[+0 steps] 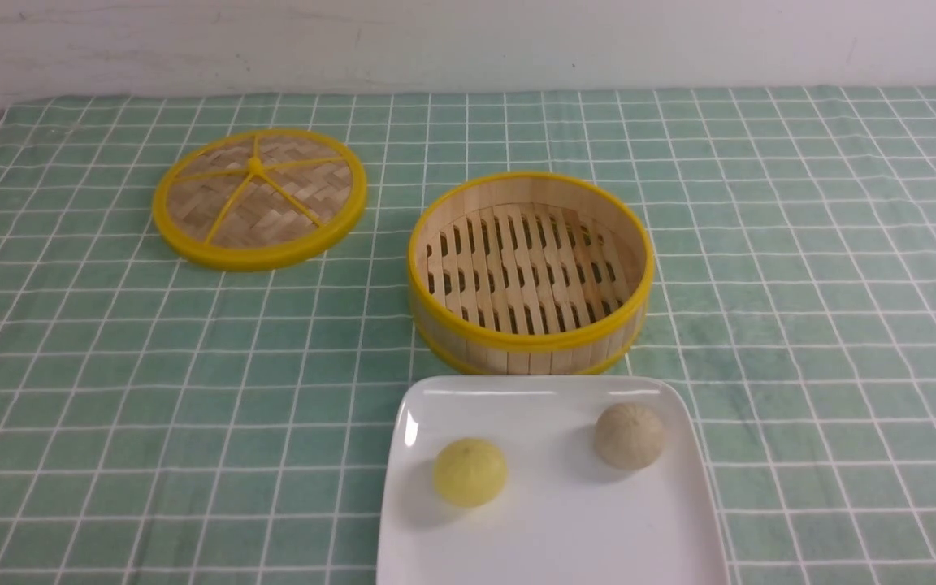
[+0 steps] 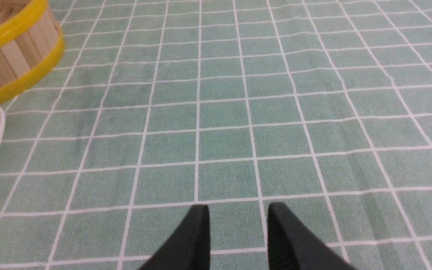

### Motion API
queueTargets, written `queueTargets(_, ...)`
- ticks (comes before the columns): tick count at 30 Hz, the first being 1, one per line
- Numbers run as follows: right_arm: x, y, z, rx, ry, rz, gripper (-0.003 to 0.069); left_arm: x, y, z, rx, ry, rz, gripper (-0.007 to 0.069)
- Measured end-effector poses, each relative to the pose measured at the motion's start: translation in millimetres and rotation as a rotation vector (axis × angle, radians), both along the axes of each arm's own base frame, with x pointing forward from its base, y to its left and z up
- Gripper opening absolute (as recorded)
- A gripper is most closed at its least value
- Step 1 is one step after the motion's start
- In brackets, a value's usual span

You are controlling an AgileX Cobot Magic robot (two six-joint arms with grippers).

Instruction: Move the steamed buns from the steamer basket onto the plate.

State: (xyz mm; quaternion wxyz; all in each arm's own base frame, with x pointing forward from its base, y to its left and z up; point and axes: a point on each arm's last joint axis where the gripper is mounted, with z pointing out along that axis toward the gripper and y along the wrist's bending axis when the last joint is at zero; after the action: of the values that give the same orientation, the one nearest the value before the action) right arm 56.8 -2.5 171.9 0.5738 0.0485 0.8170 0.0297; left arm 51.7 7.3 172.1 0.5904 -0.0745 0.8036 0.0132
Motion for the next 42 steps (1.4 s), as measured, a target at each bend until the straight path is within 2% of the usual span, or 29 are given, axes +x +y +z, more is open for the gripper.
queueTargets(42,0.0,0.0,0.0,0.0,0.0,0.0,0.024,0.1,-0.6,0.0,-0.019,-0.003,-0.001,0.0274)
